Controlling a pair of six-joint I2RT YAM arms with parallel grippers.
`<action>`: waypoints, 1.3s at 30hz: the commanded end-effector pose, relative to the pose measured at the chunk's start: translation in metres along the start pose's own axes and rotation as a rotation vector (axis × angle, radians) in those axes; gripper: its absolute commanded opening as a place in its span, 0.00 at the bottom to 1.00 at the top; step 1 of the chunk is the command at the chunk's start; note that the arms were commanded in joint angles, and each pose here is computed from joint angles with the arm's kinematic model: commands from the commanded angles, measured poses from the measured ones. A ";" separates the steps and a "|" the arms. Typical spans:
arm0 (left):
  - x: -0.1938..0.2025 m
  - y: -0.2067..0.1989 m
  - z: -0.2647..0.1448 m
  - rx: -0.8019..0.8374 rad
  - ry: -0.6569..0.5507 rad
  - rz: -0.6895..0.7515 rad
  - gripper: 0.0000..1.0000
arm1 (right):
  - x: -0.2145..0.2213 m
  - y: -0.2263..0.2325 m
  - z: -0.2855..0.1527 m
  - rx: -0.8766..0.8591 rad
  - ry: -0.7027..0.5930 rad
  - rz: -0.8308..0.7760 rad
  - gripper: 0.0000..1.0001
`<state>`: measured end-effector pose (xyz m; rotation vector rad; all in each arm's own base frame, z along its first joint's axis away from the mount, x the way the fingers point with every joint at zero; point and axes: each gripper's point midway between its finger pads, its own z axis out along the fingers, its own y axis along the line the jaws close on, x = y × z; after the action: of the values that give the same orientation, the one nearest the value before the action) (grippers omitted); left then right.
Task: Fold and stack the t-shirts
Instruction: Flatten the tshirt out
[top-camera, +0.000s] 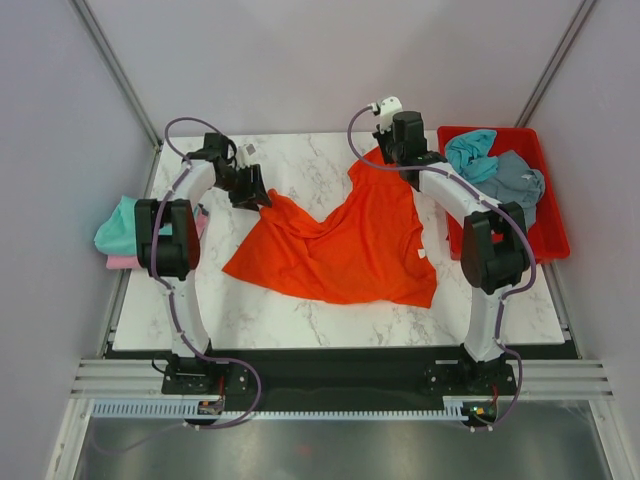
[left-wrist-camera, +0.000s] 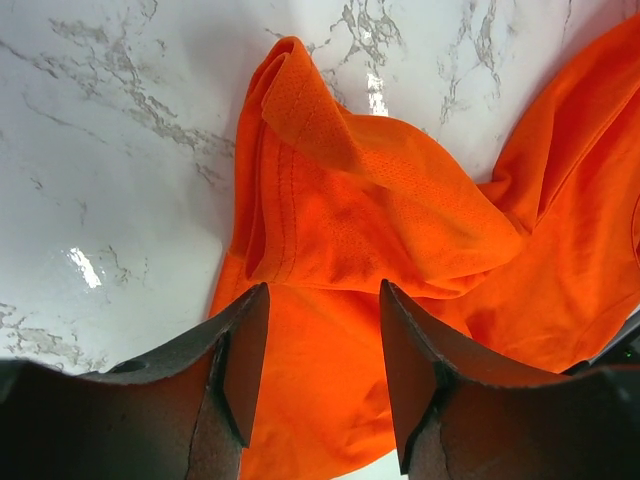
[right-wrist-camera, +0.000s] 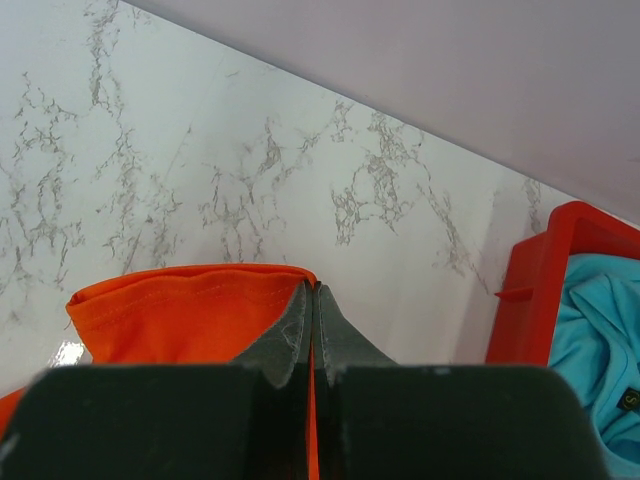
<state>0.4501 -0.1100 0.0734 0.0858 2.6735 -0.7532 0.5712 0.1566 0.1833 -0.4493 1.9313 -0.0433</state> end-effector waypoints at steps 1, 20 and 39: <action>-0.006 0.002 0.002 -0.007 -0.014 -0.014 0.55 | -0.032 -0.007 -0.014 0.010 -0.076 0.004 0.00; -0.012 0.018 0.010 -0.056 -0.012 0.006 0.49 | -0.027 -0.005 -0.005 0.008 -0.066 0.007 0.00; -0.009 0.021 0.013 -0.060 -0.002 0.011 0.34 | -0.026 -0.003 -0.005 0.004 -0.063 0.008 0.00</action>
<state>0.4578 -0.1017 0.0493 0.0604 2.7202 -0.6857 0.5712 0.1567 0.1834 -0.4489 1.9314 -0.0431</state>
